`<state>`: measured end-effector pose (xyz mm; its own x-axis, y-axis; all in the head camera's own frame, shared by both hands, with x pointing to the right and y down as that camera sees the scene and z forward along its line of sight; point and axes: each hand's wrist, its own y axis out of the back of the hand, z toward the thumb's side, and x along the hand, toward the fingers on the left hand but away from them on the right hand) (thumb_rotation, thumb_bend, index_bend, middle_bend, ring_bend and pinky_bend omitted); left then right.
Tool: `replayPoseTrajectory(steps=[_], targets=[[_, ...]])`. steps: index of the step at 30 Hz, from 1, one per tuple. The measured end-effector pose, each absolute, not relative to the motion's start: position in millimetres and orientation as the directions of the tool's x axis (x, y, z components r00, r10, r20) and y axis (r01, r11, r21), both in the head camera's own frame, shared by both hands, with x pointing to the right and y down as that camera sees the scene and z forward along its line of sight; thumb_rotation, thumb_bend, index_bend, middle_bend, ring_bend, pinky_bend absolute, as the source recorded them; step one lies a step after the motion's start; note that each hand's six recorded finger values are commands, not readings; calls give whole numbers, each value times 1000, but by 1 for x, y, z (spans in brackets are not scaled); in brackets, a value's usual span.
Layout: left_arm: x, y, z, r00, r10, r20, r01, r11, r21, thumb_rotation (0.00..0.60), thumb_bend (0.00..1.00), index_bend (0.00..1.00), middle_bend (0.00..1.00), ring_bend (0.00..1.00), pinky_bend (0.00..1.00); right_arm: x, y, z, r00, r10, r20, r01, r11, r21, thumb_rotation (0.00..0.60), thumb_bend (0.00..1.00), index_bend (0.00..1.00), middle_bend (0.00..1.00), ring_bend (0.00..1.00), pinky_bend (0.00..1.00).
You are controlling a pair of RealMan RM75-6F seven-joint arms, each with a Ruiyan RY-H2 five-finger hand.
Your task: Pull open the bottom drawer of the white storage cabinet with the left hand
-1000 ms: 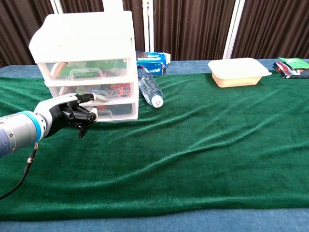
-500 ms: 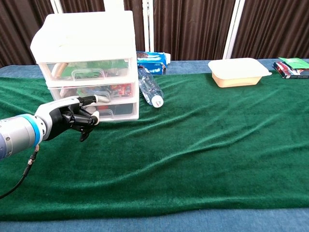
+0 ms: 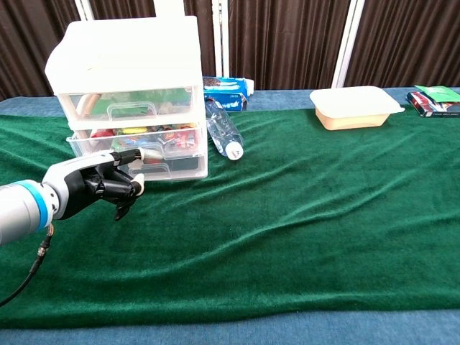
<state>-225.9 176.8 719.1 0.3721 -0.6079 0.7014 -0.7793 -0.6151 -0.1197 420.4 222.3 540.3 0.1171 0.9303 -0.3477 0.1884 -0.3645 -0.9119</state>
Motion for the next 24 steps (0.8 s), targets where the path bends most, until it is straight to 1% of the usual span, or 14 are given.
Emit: replayPoseTrajectory(steps=[24], targets=[[-233, 193, 714, 395, -602, 694, -778, -621, -96, 600, 764, 140, 897, 767, 721, 420, 222, 541, 116, 929, -351, 186, -367, -911, 600, 73, 44, 0, 0, 0]])
